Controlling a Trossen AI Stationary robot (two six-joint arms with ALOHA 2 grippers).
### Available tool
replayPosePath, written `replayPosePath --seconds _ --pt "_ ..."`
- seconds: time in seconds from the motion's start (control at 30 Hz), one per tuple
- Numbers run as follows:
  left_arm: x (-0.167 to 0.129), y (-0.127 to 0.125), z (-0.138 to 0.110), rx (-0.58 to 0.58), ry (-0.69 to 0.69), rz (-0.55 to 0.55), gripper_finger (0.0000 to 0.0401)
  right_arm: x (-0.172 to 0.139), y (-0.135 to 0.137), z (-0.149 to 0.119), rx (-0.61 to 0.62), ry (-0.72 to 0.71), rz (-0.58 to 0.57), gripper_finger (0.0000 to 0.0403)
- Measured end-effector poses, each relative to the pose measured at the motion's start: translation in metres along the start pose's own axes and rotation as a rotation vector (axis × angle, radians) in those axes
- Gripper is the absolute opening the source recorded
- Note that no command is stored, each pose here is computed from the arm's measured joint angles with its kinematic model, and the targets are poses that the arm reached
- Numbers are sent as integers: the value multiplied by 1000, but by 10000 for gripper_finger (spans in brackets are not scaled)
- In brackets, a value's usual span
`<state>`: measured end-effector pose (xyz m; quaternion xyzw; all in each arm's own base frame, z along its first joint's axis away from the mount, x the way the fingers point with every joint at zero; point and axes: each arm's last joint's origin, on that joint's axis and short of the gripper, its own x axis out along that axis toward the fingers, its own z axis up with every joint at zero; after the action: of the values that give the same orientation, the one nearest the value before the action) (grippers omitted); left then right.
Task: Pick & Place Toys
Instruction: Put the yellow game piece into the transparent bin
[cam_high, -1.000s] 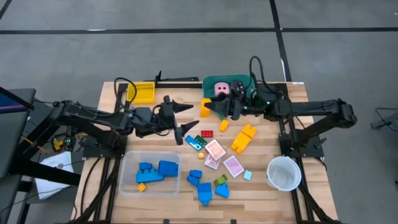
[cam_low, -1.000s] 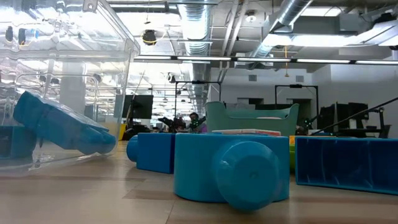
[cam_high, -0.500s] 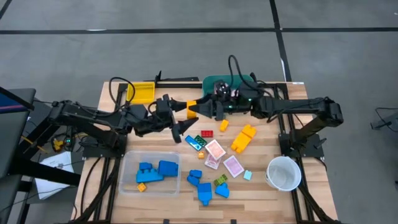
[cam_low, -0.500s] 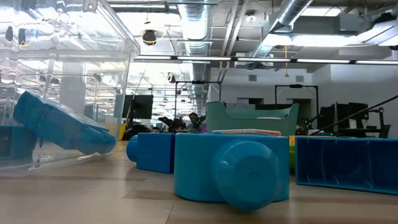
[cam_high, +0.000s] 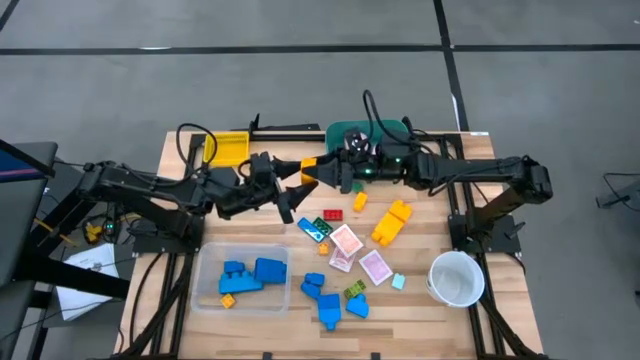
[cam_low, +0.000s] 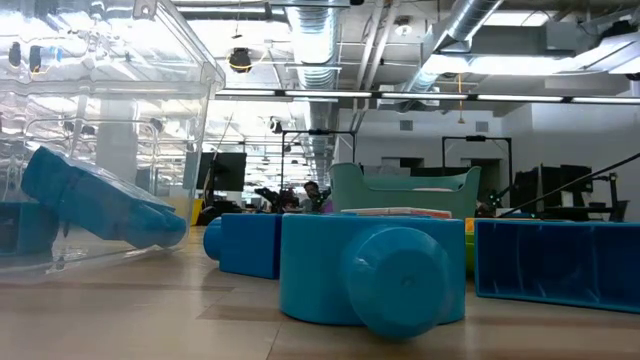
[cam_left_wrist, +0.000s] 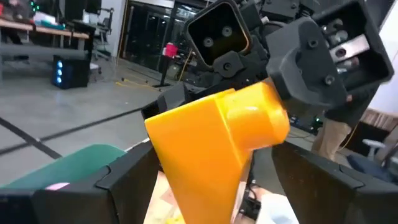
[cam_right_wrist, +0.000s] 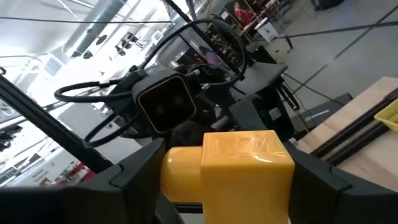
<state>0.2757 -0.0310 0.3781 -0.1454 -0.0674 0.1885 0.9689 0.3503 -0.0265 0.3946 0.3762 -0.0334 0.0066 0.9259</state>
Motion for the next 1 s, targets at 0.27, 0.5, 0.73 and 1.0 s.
replayPosePath --seconds 0.27,0.5,0.73,1.0 --pt "0 3 -3 14 9 92 297 0 -5 -2 -51 -23 -98 260" --pt "0 4 -5 8 27 113 284 -1 -11 -5 -80 0 -176 260" --pt "-10 5 -11 74 163 37 270 -1 -12 -8 -80 49 -159 260" --pt "-58 13 6 114 291 -18 264 3 -7 -22 -90 206 -28 260"
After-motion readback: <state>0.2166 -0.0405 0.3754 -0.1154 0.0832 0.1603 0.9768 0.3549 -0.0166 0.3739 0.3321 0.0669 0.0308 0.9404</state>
